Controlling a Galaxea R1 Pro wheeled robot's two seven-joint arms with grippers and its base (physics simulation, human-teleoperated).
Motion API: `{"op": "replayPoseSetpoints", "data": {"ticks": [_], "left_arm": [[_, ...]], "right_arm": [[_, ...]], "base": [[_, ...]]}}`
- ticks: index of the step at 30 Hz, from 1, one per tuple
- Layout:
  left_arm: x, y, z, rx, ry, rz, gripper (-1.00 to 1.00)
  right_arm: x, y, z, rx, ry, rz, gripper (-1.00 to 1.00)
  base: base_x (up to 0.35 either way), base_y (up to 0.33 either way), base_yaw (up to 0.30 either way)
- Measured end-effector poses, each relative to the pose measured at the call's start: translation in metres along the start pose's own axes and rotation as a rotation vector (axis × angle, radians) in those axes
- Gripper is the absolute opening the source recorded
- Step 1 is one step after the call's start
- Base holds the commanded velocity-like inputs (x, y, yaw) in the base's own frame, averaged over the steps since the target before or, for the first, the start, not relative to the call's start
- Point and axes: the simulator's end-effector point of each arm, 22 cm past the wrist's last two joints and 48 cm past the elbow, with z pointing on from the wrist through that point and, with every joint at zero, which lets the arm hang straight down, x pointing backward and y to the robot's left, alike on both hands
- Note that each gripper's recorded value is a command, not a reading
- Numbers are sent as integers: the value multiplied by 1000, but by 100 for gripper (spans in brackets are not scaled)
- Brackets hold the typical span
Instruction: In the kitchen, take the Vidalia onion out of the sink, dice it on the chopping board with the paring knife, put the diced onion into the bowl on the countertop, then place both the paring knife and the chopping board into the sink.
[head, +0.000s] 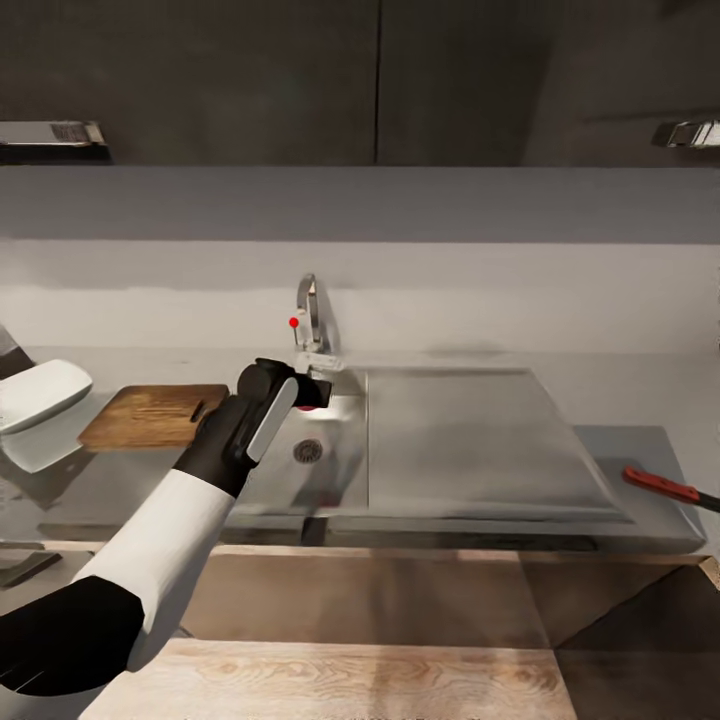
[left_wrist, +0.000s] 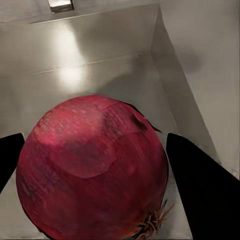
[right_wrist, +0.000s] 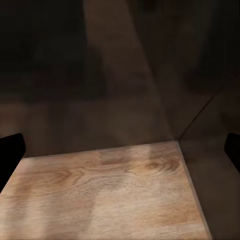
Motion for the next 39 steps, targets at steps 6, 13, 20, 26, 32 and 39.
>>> {"op": "replayPoseSetpoints", "data": {"ticks": [6,13,20,26,32,39], "left_arm": [[-3,15,-5,-22,-10,1,-100],[-9,20,-12,-32,-24,3,-100],[-18,25,-22,-43,-47,4,-100],[-25,47,-32,-79,-71,8,-100],[-29,54,-38,-89,-81,8,-100],[-32,55,-42,-91,-87,9,-100]], "right_arm": [[-3,0,1,0,-8,2,100],[-7,1,2,0,-18,4,100],[-11,1,3,0,-29,7,100],[-14,1,4,0,-37,8,100],[-17,1,4,1,-45,11,100],[-20,1,5,0,-51,12,100]], "base": [[-238,167,0],[-238,208,0],[-57,280,0],[42,297,0],[137,276,0],[180,256,0]]}}
